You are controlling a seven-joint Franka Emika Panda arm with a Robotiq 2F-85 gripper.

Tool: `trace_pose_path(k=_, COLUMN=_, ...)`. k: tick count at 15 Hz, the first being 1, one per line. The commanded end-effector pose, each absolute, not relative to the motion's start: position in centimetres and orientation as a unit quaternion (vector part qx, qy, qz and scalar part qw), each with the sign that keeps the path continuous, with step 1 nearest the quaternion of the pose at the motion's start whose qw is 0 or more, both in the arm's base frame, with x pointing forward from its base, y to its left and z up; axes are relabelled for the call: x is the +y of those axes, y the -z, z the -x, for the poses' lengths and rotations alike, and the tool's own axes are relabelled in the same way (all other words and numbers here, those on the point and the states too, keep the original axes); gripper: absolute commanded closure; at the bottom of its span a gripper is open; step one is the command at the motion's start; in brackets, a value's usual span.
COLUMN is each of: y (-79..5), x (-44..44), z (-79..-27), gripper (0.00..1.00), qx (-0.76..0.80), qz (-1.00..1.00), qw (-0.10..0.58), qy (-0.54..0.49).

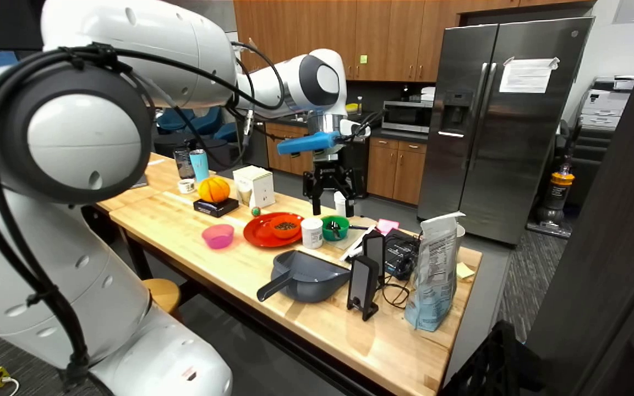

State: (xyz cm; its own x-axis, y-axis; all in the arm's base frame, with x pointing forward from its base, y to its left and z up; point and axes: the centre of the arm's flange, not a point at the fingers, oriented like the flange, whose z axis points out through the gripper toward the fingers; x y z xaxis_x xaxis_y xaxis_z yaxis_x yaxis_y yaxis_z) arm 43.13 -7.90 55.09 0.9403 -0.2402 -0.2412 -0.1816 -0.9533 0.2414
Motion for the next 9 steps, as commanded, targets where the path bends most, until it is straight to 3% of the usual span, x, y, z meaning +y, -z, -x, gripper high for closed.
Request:
trace_pose_path(k=1, y=-54.8, x=-6.7, z=-46.3, gripper=0.00, qx=-0.097, qz=-0.981, qw=0.116, qy=0.121)
trace_pose_path(k=9, y=-51.5, x=-2.6, z=-60.3, gripper=0.00, qx=-0.013, qz=-0.987, qw=0.124, qy=0.102)
